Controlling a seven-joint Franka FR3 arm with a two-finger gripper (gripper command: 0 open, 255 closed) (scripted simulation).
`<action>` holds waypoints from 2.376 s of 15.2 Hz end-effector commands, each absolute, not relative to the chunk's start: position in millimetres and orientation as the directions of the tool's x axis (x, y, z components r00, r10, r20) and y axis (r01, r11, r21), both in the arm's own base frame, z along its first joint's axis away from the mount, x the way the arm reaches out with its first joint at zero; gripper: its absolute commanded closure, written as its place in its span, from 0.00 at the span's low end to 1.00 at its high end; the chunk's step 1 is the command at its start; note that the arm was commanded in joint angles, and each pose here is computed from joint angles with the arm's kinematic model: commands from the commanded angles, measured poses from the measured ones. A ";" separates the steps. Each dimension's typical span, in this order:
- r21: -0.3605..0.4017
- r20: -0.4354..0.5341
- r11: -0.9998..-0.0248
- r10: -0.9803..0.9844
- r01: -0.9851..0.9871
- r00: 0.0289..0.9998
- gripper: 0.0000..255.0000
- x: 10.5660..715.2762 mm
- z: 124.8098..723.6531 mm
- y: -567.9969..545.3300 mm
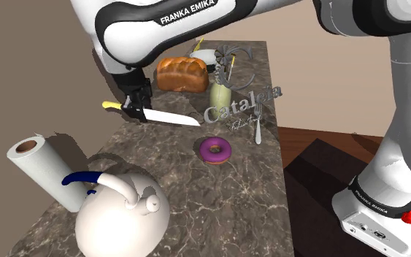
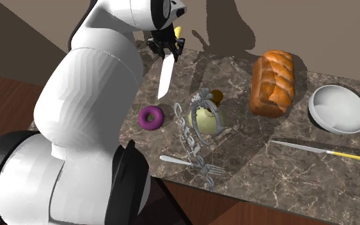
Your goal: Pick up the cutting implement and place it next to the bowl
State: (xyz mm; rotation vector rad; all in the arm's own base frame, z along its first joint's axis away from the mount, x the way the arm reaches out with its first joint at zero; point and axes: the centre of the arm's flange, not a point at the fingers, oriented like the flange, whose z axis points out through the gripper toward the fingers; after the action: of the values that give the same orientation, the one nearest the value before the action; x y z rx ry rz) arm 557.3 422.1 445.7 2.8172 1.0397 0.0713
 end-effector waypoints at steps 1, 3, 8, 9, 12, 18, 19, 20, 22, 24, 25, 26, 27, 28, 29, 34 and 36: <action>0.145 -0.004 -0.752 0.649 0.643 0.760 1.00 557.3 457.2 422.0; 0.145 -0.004 -0.752 0.649 0.643 0.760 1.00 557.3 467.7 422.0; 0.145 -0.004 -0.752 0.649 0.643 0.760 1.00 557.3 494.1 422.0; 0.145 -0.004 -0.752 0.649 0.643 0.760 1.00 557.3 499.4 422.0; 0.145 -0.004 -0.752 0.649 0.643 0.760 1.00 559.6 502.5 395.7; 0.145 -0.004 -0.752 0.649 0.643 0.760 1.00 566.5 502.5 316.8; 0.145 -0.004 -0.752 0.649 0.643 0.760 1.00 567.6 502.5 303.7; 0.145 -0.004 -0.752 0.649 0.643 0.760 1.00 568.8 502.5 290.5; 0.145 -0.004 -0.752 0.649 0.643 0.760 1.00 571.1 502.6 264.2; 0.145 -0.004 -0.752 0.649 0.643 0.760 1.00 573.4 502.6 238.0; 0.145 -0.004 -0.752 0.649 0.643 0.760 1.00 574.5 502.6 224.8; 0.145 -0.004 -0.752 0.649 0.643 0.760 1.00 575.7 502.6 211.7; 0.145 -0.004 -0.752 0.649 0.643 0.760 1.00 576.9 502.6 198.5; 0.145 -0.004 -0.752 0.649 0.643 0.760 1.00 578.0 502.6 185.4; 0.145 -0.004 -0.752 0.649 0.643 0.760 1.00 579.2 502.6 172.2; 0.145 -0.004 -0.752 0.649 0.643 0.760 1.00 584.9 502.7 106.5; 0.145 -0.004 -0.752 0.649 0.643 0.760 1.00 587.2 502.7 80.2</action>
State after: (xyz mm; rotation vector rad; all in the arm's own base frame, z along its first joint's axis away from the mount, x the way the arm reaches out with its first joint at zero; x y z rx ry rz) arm 588.9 93.0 505.1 2.8181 1.0372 0.0695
